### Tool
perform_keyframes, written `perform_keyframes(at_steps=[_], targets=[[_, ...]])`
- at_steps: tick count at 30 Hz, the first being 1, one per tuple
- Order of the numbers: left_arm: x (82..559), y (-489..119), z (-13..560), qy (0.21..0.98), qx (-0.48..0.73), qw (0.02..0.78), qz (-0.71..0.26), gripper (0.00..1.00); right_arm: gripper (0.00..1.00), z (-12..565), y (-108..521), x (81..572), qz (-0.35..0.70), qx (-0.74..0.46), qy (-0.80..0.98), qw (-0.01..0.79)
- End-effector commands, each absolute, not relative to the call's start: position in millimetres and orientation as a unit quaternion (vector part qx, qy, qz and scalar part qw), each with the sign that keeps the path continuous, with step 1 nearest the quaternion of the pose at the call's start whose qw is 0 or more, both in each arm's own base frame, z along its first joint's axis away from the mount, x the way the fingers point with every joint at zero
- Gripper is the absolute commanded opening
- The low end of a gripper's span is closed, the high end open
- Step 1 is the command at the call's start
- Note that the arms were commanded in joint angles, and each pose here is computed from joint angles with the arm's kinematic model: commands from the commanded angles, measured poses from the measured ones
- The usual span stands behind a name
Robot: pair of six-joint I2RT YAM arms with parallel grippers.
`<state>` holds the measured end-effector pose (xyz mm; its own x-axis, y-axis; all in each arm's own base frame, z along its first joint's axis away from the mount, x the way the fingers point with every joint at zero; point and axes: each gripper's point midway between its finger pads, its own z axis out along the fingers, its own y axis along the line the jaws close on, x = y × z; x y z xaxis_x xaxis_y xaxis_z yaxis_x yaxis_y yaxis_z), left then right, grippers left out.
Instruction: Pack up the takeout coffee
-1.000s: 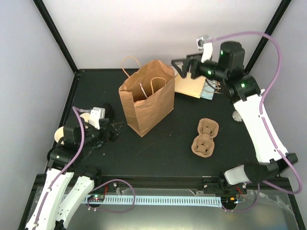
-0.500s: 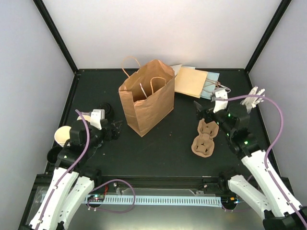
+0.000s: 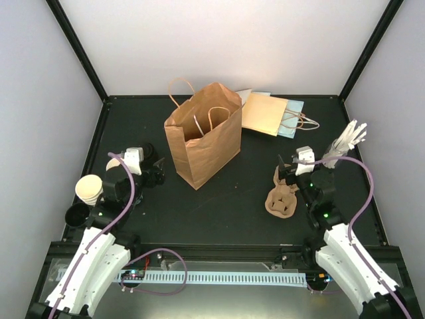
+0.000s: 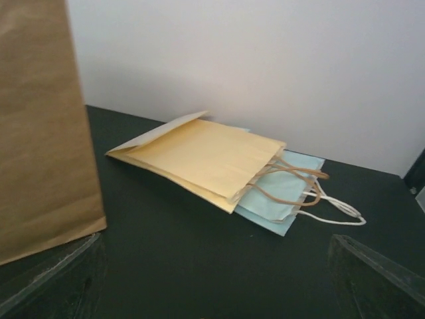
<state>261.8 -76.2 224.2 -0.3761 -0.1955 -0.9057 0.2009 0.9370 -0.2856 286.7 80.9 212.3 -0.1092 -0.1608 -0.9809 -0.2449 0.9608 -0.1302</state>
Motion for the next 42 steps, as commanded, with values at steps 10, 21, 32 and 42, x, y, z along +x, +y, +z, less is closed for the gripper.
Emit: perform_keyframes(at_steps=[10, 21, 32, 42], targets=[[307.8, -43.6, 231.7, 0.751, 0.018, 0.659, -0.022, 0.99, 0.92, 220.6, 28.1, 328.4, 0.018, -0.029, 0.714, 0.699], [341.5, -10.3, 205.7, 0.765, -0.021, 0.644, 0.011, 0.99, 0.94, 193.2, 5.8, 335.0, -0.004, 0.005, 0.697, 0.717], [356.0, -12.7, 173.1, 0.763, 0.012, 0.645, 0.03, 0.99, 0.93, 167.3, 6.9, 360.9, -0.024, -0.014, 0.698, 0.715], [369.2, -10.0, 172.4, 0.755, 0.031, 0.652, 0.058, 0.99, 1.0, 155.9, 0.6, 379.3, -0.029, 0.002, 0.74, 0.672]])
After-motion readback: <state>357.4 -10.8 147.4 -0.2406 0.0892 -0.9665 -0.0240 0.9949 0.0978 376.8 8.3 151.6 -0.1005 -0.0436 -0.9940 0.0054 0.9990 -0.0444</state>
